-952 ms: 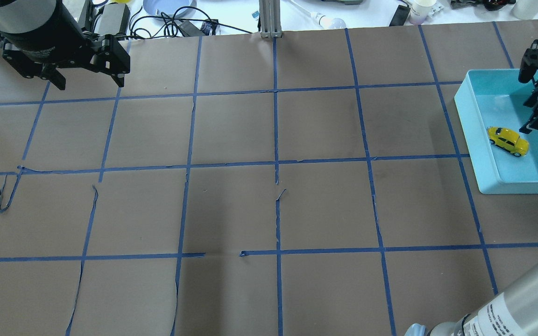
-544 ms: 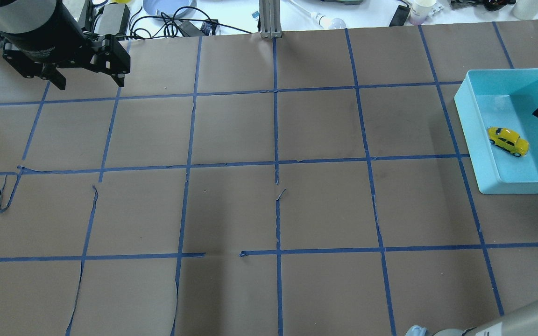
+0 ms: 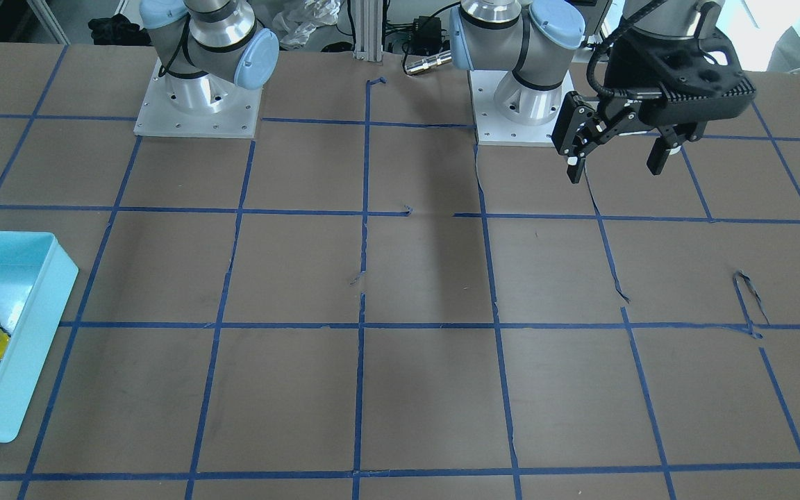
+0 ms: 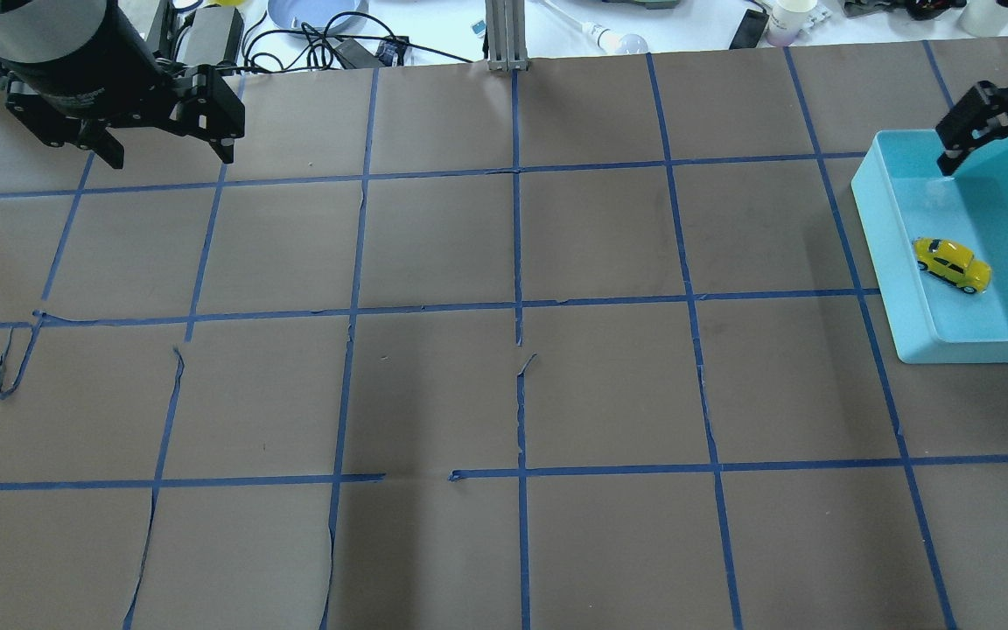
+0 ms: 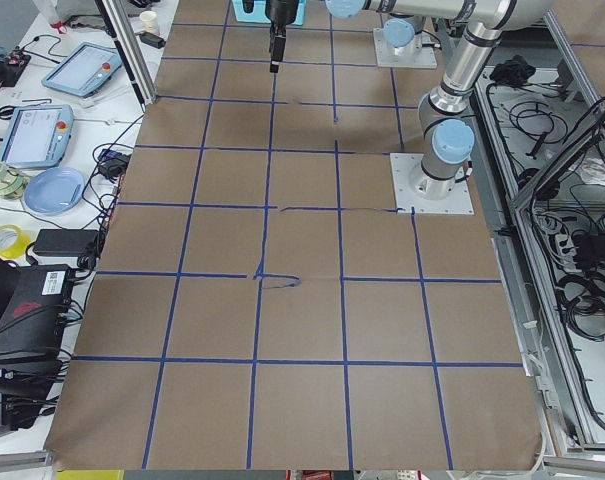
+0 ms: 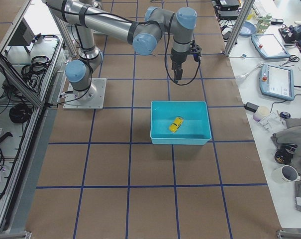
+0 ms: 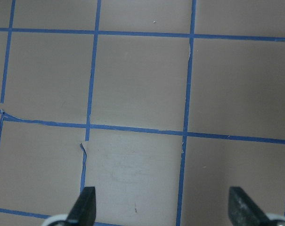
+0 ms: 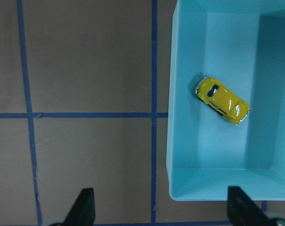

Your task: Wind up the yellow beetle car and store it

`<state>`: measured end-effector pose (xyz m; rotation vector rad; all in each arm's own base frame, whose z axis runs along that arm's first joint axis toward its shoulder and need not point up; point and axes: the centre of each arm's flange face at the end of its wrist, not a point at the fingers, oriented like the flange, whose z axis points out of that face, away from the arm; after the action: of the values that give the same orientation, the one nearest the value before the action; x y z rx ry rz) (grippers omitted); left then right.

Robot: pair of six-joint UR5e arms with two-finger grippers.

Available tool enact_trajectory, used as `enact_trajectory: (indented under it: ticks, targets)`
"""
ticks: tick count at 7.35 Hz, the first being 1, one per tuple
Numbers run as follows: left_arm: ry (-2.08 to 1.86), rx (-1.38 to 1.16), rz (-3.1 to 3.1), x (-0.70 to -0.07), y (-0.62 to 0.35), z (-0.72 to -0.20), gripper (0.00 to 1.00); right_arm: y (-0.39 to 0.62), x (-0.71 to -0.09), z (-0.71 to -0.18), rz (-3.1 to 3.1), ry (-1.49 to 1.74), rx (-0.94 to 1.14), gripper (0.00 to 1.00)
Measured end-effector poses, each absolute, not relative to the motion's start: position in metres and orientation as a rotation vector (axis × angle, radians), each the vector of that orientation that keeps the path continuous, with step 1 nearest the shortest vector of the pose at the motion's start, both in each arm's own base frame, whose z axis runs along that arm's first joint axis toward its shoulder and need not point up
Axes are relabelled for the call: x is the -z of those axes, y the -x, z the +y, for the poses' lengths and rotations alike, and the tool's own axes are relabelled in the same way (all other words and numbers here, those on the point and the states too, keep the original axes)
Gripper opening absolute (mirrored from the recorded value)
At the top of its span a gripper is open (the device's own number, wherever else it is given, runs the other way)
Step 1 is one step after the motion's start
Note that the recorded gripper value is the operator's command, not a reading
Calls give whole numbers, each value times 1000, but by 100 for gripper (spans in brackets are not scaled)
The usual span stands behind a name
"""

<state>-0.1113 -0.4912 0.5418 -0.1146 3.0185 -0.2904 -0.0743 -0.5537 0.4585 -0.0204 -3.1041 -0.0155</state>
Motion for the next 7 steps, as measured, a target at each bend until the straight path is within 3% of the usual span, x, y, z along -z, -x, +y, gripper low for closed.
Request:
enact_trajectory:
  ticks: [3, 7]
  targets:
    - [116, 292, 3018, -542, 111, -491, 100, -35, -484, -537, -3101, 130, -18, 100]
    - [117, 292, 3018, -542, 110, -491, 100, -86, -495, -520, -3137, 57, -18, 100]
